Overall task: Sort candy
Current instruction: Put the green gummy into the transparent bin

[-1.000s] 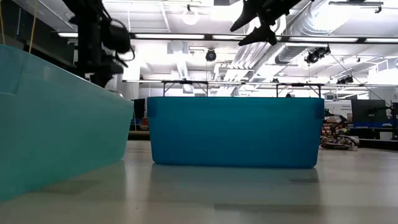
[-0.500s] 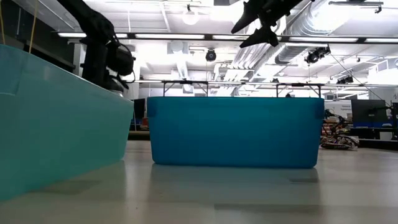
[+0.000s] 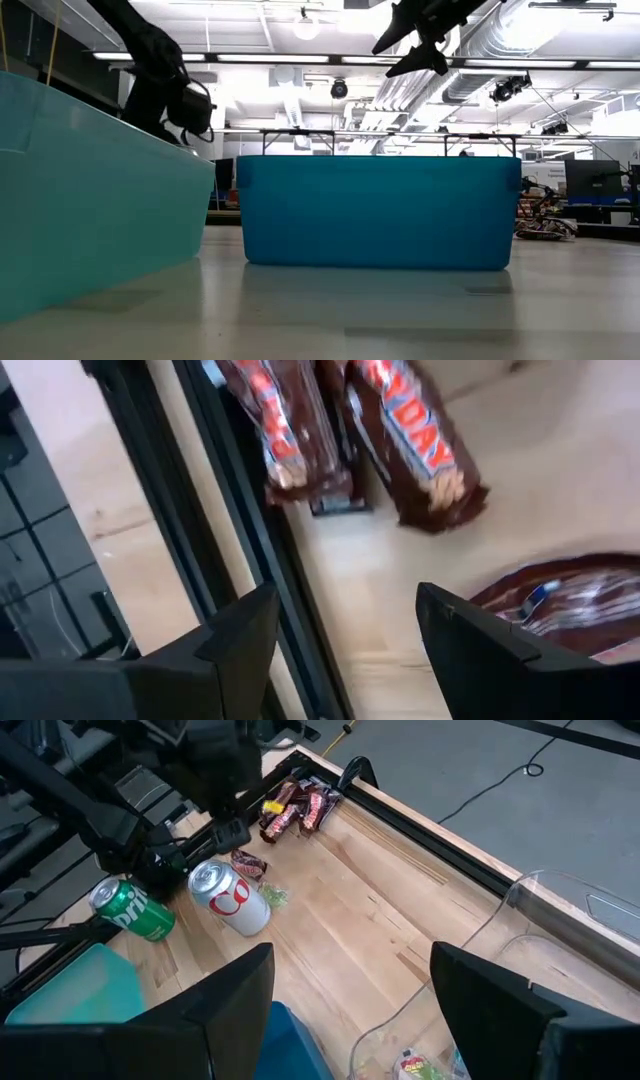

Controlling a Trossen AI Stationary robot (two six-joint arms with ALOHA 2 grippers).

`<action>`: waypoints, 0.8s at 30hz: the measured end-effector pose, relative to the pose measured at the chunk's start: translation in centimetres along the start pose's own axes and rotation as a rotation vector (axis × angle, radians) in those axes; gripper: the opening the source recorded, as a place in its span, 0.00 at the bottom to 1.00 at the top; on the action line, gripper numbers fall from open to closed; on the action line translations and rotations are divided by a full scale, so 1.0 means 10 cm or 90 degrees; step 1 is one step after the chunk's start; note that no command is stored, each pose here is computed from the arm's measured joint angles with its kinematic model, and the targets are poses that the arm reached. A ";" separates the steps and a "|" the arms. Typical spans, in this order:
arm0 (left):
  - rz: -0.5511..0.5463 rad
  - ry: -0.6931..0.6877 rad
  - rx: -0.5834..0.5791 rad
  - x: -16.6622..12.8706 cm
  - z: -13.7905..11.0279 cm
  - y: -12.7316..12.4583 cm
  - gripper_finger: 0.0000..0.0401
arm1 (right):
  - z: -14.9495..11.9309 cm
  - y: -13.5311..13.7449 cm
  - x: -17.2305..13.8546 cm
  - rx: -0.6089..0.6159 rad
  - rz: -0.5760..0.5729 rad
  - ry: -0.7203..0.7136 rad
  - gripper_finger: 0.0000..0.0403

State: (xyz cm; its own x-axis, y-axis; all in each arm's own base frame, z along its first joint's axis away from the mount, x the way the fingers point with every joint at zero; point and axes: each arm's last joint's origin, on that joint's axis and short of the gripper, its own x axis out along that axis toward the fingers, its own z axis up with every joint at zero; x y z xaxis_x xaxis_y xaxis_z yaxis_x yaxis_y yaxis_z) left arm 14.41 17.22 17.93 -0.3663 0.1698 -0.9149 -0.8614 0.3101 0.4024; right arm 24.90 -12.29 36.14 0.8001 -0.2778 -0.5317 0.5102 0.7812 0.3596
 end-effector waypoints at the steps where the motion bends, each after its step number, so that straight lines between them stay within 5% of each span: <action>1: 0.001 0.003 -0.001 0.03 -0.03 -0.02 0.56 | 0.00 0.00 0.00 0.000 0.000 0.000 0.65; 13: -0.080 -0.022 0.009 -0.01 -0.19 -0.37 0.56 | 0.00 0.00 0.00 -0.003 0.001 -0.001 0.65; 24: -0.111 -0.073 0.124 -0.07 -0.21 -0.52 0.56 | 0.00 0.00 0.00 0.006 0.000 -0.002 0.65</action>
State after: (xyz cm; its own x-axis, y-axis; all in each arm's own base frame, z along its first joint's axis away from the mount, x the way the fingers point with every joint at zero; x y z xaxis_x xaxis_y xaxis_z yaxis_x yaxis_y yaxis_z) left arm 18.42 13.56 16.41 -0.1666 0.1986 -0.9658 -0.8202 0.5158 0.2476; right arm 24.91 -12.30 36.16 0.8011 -0.2787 -0.5296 0.5129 0.7758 0.3676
